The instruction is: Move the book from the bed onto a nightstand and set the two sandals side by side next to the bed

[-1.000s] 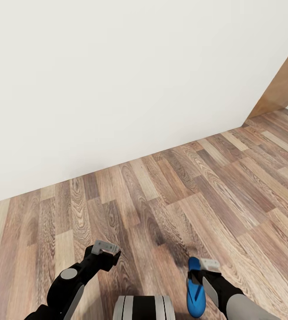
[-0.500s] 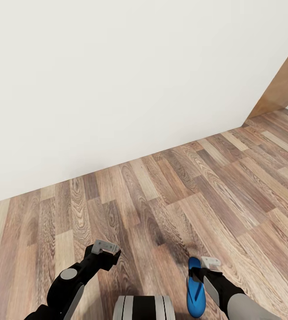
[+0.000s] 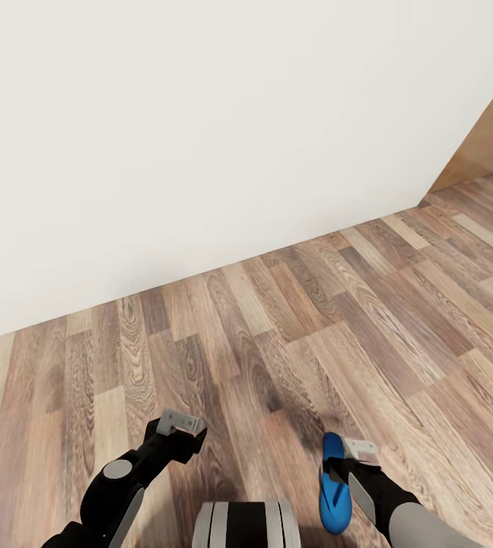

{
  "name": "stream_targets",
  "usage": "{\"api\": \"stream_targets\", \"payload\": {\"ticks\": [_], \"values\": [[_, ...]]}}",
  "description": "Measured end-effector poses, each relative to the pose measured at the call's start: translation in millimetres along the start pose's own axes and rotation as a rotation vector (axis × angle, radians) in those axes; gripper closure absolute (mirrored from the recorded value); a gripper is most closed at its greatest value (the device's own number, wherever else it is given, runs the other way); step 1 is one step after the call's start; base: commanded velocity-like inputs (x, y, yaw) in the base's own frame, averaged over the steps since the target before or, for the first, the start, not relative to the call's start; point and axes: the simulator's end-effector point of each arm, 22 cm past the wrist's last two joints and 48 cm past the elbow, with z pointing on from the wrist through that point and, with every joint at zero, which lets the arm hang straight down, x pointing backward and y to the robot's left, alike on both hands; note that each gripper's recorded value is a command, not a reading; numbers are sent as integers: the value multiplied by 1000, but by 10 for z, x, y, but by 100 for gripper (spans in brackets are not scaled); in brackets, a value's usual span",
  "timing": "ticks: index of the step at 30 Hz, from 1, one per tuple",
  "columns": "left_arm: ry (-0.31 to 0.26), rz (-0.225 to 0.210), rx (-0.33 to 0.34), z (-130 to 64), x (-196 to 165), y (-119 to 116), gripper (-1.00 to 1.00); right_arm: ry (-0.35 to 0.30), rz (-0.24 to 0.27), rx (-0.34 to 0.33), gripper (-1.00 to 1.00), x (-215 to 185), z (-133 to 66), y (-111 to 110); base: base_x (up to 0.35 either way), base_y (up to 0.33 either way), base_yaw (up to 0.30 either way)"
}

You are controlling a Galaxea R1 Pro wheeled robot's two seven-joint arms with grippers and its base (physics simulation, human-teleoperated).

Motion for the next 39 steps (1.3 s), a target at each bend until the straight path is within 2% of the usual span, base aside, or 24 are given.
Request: {"api": "stream_targets", "payload": {"ticks": [39], "values": [[4,-1,1,11,17,0,-100,11,-2,-7,-100,40,9,61,0,0,0]]}}
